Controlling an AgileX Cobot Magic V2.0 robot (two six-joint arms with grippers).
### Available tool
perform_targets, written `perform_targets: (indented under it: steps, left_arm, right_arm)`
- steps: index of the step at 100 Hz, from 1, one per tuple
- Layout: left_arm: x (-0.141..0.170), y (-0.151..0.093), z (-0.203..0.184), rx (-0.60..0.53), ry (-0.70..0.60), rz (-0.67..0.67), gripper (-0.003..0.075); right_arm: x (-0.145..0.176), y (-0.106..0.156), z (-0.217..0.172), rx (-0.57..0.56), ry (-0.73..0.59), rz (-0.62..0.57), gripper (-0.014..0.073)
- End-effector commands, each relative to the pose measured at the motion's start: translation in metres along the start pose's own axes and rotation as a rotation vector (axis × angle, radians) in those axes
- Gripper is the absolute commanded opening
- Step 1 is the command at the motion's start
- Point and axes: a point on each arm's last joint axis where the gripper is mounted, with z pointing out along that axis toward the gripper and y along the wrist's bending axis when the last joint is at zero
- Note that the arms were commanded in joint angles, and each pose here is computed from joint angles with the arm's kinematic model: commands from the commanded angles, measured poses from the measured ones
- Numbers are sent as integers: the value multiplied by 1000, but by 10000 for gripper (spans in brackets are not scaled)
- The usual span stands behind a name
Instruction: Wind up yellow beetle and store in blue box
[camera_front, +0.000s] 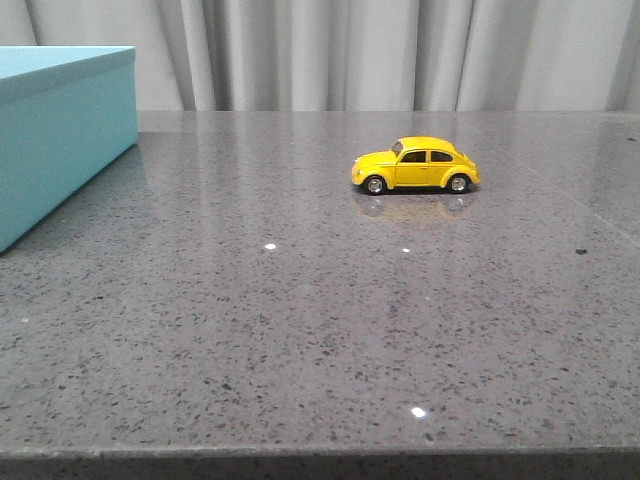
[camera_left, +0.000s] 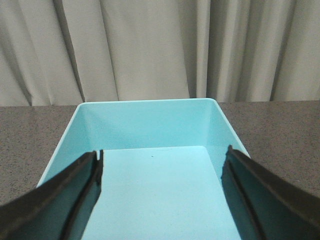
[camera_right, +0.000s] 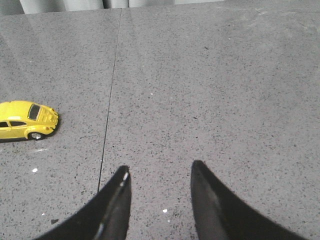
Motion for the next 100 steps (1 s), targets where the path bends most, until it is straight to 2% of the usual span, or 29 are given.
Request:
perform_targets:
  steps: [1, 18, 43, 53, 65, 77, 100]
  left_arm:
    - [-20, -2, -2, 10, -120, -11, 491]
    - [-20, -2, -2, 10, -118, -11, 491]
    - [-20, -2, -2, 10, -120, -11, 491]
    - [-20, -2, -2, 10, -120, -11, 491]
    - [-20, -2, -2, 10, -120, -11, 491]
    - [-20, -2, -2, 10, -120, -11, 491]
    - [-20, -2, -2, 10, -120, -11, 491]
  right_arm:
    - [-29, 5, -2, -8, -45, -8, 307]
    - [-61, 19, 14, -32, 93, -29, 310]
    - [-99, 59, 56, -107, 257, -76, 314]
    - [-110, 79, 72, -138, 293, -81, 365]
    - [-120, 106, 90, -182, 327, -86, 473]
    - [-122, 131, 114, -189, 419, -98, 552]
    - [-126, 166, 156, -145, 572, -89, 562]
